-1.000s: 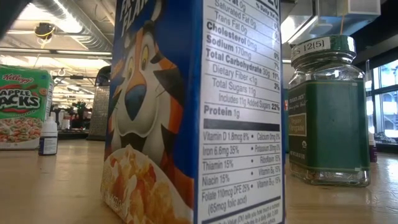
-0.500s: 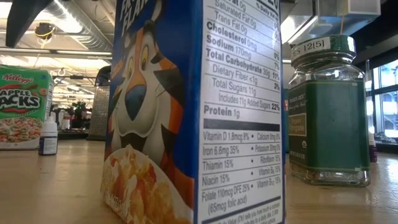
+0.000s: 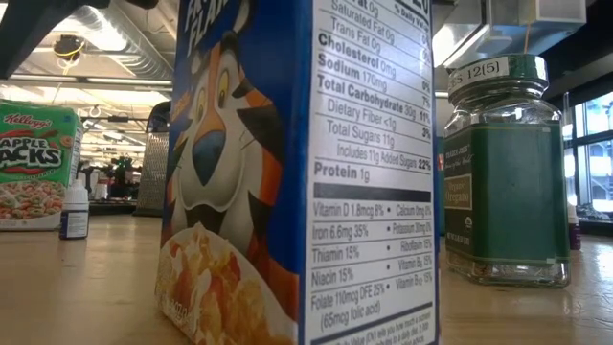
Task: Pick & Place Kitchen Items
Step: Put the black spice bottle into the white bin
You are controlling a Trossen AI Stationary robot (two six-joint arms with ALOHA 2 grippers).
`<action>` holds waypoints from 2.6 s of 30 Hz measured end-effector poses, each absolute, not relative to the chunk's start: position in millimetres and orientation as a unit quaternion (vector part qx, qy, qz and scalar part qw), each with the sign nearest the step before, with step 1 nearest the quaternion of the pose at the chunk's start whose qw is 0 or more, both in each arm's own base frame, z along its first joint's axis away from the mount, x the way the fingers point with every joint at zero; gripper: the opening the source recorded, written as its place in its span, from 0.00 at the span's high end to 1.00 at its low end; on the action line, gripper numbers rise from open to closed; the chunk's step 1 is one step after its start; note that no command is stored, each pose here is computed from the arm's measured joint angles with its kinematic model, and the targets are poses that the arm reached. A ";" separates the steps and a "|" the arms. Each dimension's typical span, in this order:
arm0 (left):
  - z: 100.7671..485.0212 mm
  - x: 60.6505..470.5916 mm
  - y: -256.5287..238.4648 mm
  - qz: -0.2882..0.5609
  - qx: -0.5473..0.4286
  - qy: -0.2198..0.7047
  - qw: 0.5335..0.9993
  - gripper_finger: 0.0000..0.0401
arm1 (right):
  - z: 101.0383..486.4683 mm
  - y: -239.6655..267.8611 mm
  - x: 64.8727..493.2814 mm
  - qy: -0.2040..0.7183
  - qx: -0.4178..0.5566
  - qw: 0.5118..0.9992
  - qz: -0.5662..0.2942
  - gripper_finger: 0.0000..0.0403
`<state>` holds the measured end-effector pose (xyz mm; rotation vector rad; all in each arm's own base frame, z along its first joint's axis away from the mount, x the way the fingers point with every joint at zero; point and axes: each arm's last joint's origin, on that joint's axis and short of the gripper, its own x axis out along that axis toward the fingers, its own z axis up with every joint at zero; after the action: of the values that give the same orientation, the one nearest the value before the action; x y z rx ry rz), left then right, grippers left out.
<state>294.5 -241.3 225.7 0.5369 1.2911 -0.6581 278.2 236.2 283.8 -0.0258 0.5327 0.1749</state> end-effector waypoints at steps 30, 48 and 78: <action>226.2 296.6 -243.0 -0.313 0.250 0.567 0.719 0.40 | 283.8 236.2 278.2 0.263 -0.012 0.961 0.087 0.34; 223.1 292.4 -234.5 -0.322 0.236 0.574 0.714 0.50 | 283.4 236.0 278.0 0.265 -0.014 0.960 0.086 0.34; 428.7 309.9 -103.2 -0.030 0.263 0.503 0.823 0.50 | 282.6 229.6 282.4 0.261 -0.093 0.956 0.093 0.35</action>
<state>309.9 -103.2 428.7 0.5605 1.0692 -0.0630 282.4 229.6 282.6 -0.1897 0.5306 0.1889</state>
